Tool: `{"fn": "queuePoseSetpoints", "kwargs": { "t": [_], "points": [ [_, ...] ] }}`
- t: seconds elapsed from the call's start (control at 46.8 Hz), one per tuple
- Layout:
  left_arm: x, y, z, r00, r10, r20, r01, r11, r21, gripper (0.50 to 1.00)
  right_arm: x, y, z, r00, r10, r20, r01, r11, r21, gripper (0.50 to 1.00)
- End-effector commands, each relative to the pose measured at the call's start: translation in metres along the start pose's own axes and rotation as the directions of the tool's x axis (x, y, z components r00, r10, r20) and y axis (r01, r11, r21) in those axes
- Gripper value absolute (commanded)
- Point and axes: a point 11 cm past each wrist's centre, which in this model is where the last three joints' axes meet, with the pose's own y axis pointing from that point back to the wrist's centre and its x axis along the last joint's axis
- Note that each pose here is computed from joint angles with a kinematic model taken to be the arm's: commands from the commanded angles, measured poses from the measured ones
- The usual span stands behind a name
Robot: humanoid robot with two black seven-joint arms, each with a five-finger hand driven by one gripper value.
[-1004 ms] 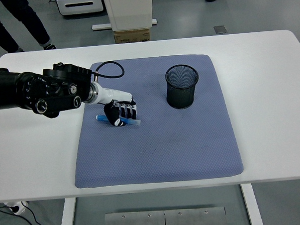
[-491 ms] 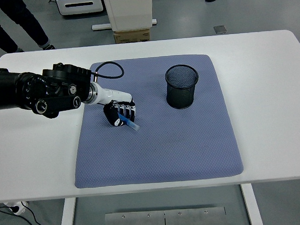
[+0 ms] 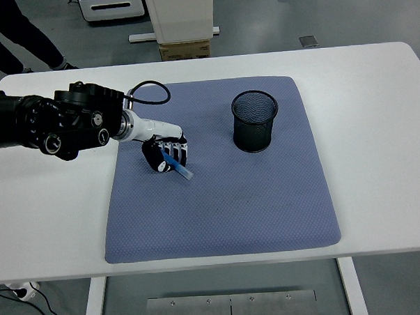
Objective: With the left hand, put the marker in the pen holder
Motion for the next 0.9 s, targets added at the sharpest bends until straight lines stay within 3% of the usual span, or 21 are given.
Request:
{"fn": "queuePoseSetpoints", "kwargs": {
  "t": [0.0,0.876],
  "points": [
    [0.003,0.001,0.001,1.0,0.007,0.0,-0.007,1.0,-0.002,0.502,0.0,0.0,0.0,1.0,0.0,0.0,0.0,1.0,0.0,1.0],
    [0.039,0.015,0.023,0.996,0.089,-0.024,-0.09,0.994,-0.067,0.505,0.0,0.0,0.0,1.0,0.0,0.0,0.0,1.0,0.0,1.0]
  ]
}}
